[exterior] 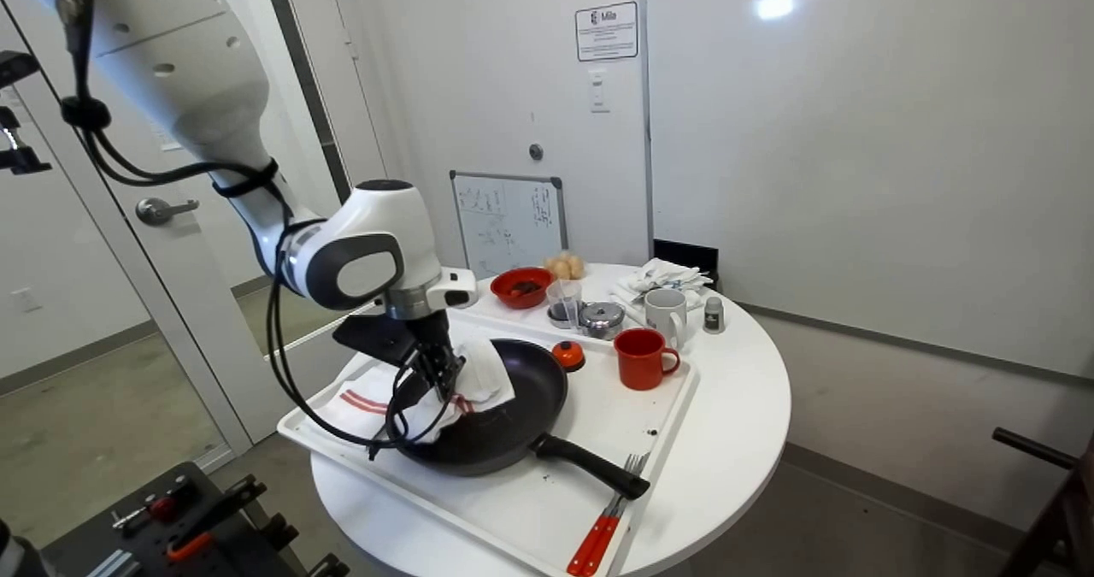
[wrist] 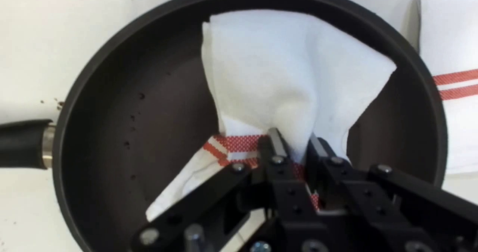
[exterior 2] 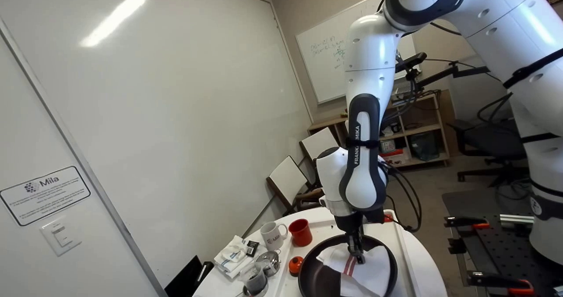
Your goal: Use the napkin on the top to wipe the pan
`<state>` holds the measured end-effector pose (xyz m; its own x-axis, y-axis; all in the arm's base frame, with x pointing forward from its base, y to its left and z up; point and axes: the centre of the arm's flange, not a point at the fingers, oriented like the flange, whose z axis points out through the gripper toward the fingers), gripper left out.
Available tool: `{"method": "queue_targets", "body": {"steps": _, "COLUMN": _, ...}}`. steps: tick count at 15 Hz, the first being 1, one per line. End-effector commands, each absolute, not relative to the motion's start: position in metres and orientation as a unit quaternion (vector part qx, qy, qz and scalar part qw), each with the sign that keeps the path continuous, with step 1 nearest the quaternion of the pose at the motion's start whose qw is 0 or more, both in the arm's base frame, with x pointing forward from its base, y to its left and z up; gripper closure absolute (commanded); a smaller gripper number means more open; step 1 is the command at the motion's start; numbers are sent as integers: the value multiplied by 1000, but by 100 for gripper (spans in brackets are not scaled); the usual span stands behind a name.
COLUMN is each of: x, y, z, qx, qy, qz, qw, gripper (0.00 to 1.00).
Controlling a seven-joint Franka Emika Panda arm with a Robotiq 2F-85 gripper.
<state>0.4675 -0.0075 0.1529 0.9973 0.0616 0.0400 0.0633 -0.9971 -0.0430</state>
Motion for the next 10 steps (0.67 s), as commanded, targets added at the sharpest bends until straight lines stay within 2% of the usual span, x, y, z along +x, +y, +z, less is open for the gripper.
{"method": "queue_targets", "body": {"steps": 1, "x": 452, "y": 22, "z": 196, "qx": -996, "qy": -70, "qz": -51, "qw": 4, "gripper": 96}}
{"method": "queue_targets", "body": {"steps": 10, "x": 489, "y": 108, "z": 248, "qx": -976, "qy": -199, "qz": -89, "qw": -27, "gripper": 96}}
